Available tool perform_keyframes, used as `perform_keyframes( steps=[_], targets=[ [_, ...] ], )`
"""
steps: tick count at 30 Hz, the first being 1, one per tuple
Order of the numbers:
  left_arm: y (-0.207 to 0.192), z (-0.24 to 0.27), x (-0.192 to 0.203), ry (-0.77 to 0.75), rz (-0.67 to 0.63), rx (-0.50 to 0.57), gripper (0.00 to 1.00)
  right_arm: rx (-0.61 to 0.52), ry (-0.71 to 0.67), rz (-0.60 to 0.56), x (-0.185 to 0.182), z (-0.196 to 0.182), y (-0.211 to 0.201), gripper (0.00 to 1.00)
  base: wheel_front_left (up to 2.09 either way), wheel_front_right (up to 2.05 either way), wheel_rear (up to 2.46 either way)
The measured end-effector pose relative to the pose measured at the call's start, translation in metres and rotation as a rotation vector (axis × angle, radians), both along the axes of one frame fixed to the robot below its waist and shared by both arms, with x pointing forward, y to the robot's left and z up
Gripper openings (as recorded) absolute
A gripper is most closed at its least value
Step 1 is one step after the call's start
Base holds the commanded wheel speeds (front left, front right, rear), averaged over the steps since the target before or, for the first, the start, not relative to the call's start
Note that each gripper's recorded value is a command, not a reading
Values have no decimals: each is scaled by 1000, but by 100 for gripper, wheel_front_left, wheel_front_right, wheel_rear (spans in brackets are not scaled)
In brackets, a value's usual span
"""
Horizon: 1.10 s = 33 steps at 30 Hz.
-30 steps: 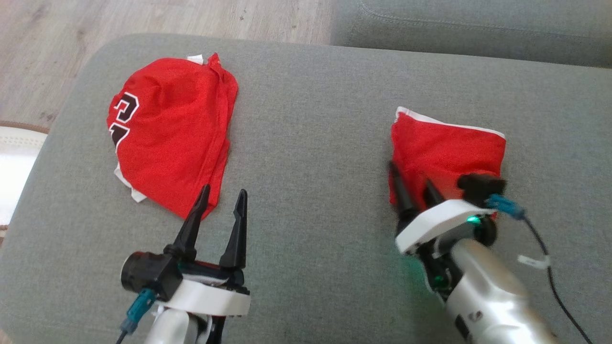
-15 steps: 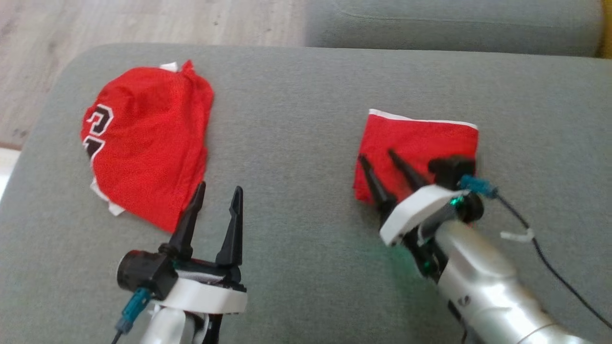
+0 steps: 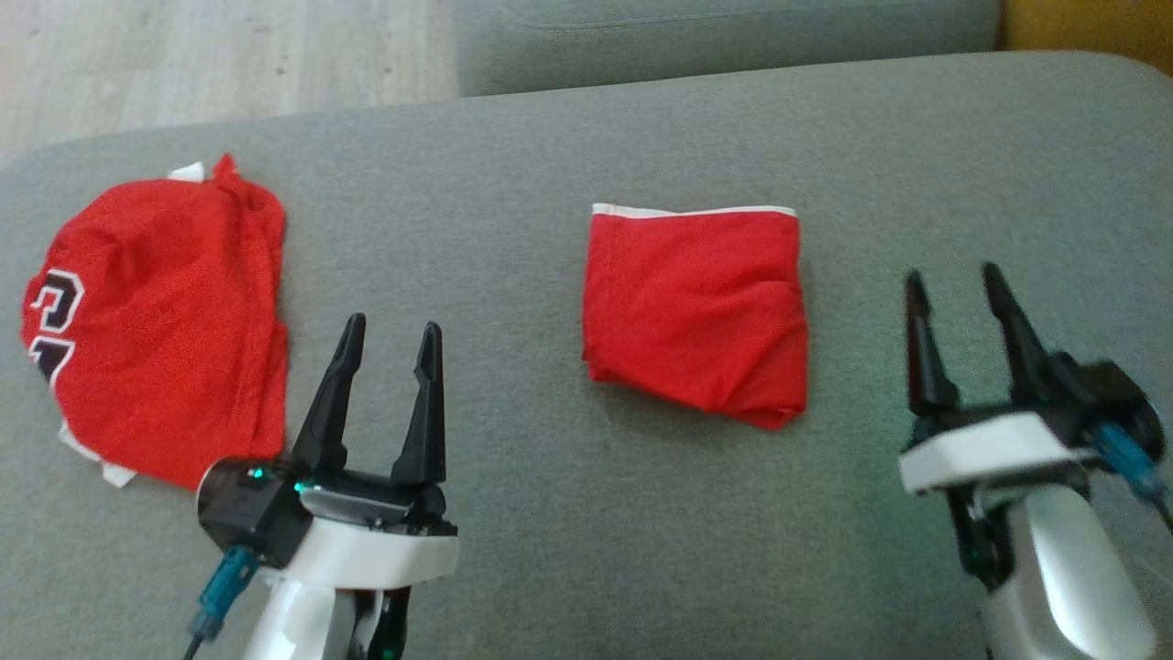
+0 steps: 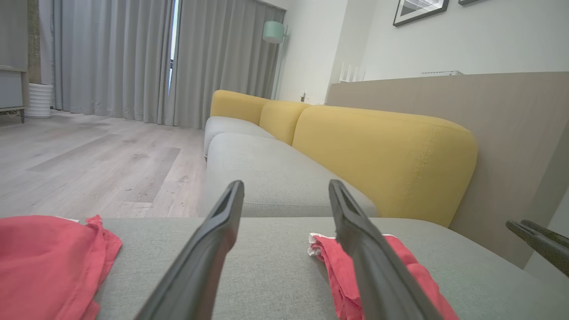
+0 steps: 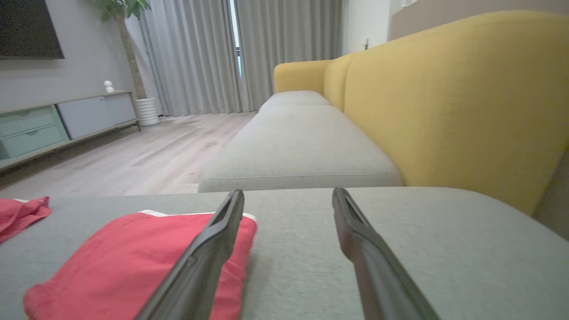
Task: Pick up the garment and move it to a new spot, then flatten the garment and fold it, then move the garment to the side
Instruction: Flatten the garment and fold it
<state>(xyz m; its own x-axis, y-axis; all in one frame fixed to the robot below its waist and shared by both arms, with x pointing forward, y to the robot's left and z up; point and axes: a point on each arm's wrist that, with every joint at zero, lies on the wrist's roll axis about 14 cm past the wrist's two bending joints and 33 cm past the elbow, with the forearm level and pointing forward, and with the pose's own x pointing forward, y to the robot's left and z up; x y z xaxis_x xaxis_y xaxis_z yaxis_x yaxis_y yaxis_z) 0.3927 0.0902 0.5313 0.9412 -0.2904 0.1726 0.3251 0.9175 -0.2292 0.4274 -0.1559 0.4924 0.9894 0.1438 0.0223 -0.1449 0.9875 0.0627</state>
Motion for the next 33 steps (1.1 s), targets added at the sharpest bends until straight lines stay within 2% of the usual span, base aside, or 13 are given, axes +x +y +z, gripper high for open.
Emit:
perform_keyframes(
  steps=[2, 6, 13, 14, 15, 25, 29, 33],
  targets=[
    [-6, -1, 2, 2, -16, -2, 100, -6, -6, -52, -12, 0, -17, 100, 0, 0, 0],
    [-12, -7, 4, 23, -35, -16, 100, 56, 8, -105, -30, -6, -30, 100, 0, 0, 0],
    [-13, -14, 5, 43, -40, -14, 100, 69, 7, -114, -32, -6, -32, 100, 0, 0, 0],
    [-12, -15, 5, 46, -37, -14, 100, 69, 8, -109, -31, -7, -30, 44, 0, 0, 0],
    [-11, -16, 6, 50, -33, -14, 100, 67, 8, -102, -28, -7, -28, 0, 0, 0, 0],
    [2, -30, 14, 87, 2, -4, 100, 17, 36, 78, 27, -20, 34, 0, 0, 0, 0],
    [7, -39, 16, 112, 15, 5, 100, -6, 110, 151, 48, -45, 61, 0, 0, 0, 0],
    [13, -44, 20, 123, 31, 15, 100, -46, 204, 170, 65, -77, 70, 0, 0, 0, 0]
  ],
)
